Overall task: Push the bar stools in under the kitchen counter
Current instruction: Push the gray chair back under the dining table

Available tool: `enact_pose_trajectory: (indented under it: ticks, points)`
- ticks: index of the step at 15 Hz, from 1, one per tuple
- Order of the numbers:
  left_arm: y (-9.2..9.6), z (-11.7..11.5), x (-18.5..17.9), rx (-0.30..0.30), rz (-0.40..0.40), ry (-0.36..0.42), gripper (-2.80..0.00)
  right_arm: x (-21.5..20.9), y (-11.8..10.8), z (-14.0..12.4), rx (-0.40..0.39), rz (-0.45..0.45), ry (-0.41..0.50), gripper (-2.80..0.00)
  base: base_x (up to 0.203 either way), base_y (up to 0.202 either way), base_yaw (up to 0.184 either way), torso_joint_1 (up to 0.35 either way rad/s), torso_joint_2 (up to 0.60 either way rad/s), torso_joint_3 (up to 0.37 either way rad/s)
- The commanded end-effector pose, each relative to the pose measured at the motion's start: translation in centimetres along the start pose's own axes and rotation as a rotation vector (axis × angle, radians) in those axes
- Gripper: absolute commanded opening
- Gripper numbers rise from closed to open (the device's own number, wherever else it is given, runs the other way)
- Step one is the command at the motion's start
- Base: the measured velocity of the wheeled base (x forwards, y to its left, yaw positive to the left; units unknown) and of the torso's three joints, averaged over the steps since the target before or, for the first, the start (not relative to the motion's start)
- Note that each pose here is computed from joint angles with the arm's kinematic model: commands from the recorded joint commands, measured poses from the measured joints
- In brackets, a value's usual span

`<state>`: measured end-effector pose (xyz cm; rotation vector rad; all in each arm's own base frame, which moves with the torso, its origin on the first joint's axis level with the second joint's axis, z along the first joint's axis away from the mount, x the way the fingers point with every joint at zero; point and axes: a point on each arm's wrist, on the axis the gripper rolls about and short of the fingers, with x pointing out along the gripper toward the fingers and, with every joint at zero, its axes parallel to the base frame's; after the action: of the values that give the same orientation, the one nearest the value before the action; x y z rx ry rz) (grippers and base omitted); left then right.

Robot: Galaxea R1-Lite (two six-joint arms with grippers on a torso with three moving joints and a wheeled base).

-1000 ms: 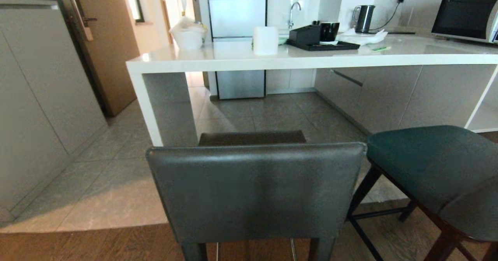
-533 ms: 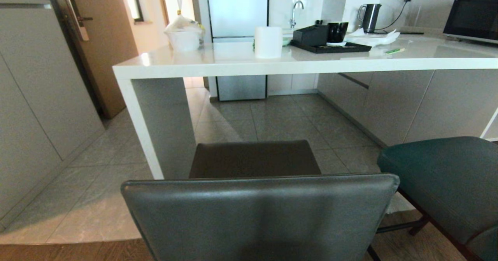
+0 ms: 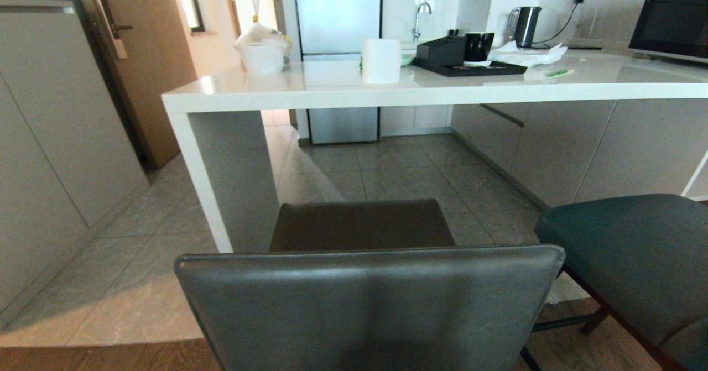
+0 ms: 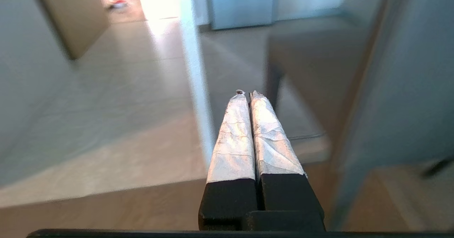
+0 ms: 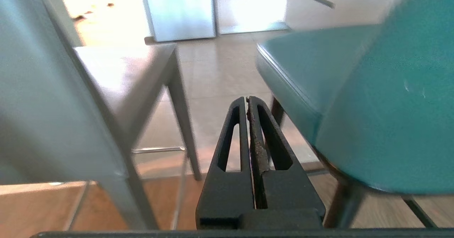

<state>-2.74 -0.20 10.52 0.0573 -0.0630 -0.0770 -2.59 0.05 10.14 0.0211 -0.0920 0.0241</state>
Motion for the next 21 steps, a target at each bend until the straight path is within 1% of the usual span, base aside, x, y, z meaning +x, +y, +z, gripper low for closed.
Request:
enact_pose_trajectory:
  ticks: [1,3,5,7,9,11,12,14,16,19,21]
  points:
    - [0.2,2.5,0.9,-0.03,-0.015,0.041,-2.8,0.8,0.0,1.7,0.005,0.017,0.038,-2.8,0.0,0.0,0.0,0.0,0.0,0.0]
    - [0.4,4.3,3.3,-0.057,-0.033,0.118,-2.8,2.6,0.1,3.3,0.015,0.055,0.094,-2.8,0.0,0.0,0.0,0.0,0.0,0.0]
    - [0.7,4.8,6.9,-0.073,-0.046,0.179,-2.8,5.3,0.2,4.3,0.01,0.08,0.137,-2.8,0.0,0.0,0.0,0.0,0.0,0.0]
    - [0.9,4.3,10.5,-0.082,-0.06,0.216,-2.8,8.3,0.3,4.5,0.003,0.092,0.193,-2.8,0.0,0.0,0.0,0.0,0.0,0.0]
    - [0.9,3.3,13.7,-0.089,-0.078,0.244,-2.8,11.4,0.5,4.2,0.0,0.099,0.231,-2.8,0.0,0.0,0.0,0.0,0.0,0.0]
    - [0.8,2.4,16.1,-0.092,-0.09,0.251,-2.8,14.1,0.6,3.3,-0.005,0.104,0.238,-2.8,0.0,0.0,0.0,0.0,0.0,0.0]
    - [0.6,1.9,17.1,-0.093,-0.101,0.252,-2.8,15.1,0.7,3.0,-0.007,0.11,0.219,-2.8,0.0,0.0,0.0,0.0,0.0,0.0]
    - [-0.2,1.0,18.3,-0.094,-0.149,0.261,-2.8,15.6,1.4,2.4,-0.008,0.166,0.207,-2.8,0.0,0.0,0.0,0.0,0.0,0.0]
    - [-1.5,0.3,19.4,-0.087,-0.213,0.261,-2.8,16.3,1.8,2.4,-0.006,0.185,0.211,-2.8,0.0,0.0,0.0,0.0,0.0,0.0]
    - [-3.0,-0.9,21.4,-0.074,-0.227,0.271,-2.8,18.3,2.4,2.3,0.004,0.203,0.229,-2.8,0.0,0.0,0.0,0.0,0.0,0.0]
    - [-4.5,-1.8,22.4,-0.062,-0.239,0.259,-2.8,19.8,2.8,2.2,0.003,0.21,0.209,-2.8,0.0,0.0,0.0,0.0,0.0,0.0]
